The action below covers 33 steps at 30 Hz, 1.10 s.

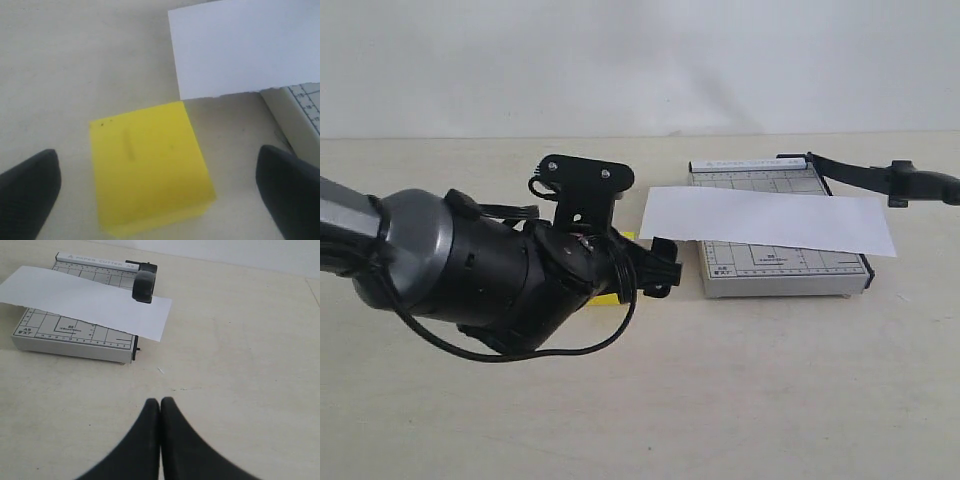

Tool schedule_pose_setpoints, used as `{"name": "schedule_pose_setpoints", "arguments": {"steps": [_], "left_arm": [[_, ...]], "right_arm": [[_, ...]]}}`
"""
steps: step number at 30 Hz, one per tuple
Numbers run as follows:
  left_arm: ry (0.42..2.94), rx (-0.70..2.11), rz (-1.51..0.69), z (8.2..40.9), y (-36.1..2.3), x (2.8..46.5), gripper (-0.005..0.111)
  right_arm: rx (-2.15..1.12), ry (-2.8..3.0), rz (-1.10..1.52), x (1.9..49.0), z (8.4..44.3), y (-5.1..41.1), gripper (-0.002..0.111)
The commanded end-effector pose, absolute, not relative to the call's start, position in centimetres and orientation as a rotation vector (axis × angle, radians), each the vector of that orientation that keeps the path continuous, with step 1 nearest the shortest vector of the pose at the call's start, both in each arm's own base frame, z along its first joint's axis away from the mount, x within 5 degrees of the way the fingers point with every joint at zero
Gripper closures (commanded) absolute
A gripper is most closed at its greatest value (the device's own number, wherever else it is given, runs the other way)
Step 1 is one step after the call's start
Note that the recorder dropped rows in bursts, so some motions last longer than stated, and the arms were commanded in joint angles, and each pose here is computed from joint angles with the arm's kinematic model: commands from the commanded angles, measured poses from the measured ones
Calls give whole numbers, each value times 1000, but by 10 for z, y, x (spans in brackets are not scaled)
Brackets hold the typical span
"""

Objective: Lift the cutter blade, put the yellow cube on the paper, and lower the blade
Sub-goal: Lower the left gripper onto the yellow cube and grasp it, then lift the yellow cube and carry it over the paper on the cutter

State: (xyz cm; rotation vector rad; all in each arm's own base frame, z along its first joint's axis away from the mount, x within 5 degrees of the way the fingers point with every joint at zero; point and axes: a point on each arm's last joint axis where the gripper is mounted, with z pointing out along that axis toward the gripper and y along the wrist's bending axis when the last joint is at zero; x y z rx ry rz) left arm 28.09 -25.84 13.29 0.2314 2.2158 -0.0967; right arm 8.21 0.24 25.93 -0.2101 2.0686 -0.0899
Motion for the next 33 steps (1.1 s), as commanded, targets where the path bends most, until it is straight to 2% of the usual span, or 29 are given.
{"name": "schedule_pose_setpoints", "arguments": {"steps": [1, 13, 15, 20, 27, 33], "left_arm": [[2212, 166, -178, 128, -256, 288, -3], [2227, 172, -213, 108, -253, 296, 0], [2227, 167, -212, 108, -253, 296, 9], [2222, 164, -208, 108, -253, 297, 51], [2218, 161, -211, 110, -253, 297, 102], [2184, 130, -211, 139, -249, 296, 102]], "right_arm": [[-212, 2066, -87, 81, 258, 3, 108], [-212, 2066, -87, 81, 258, 3, 108], [-212, 2066, -87, 81, 258, 3, 108], [-212, 2066, -87, 81, 258, 3, 108], [-213, 2064, -89, 81, 259, 3, 108], [-213, 2064, -89, 81, 259, 3, 108]]}}
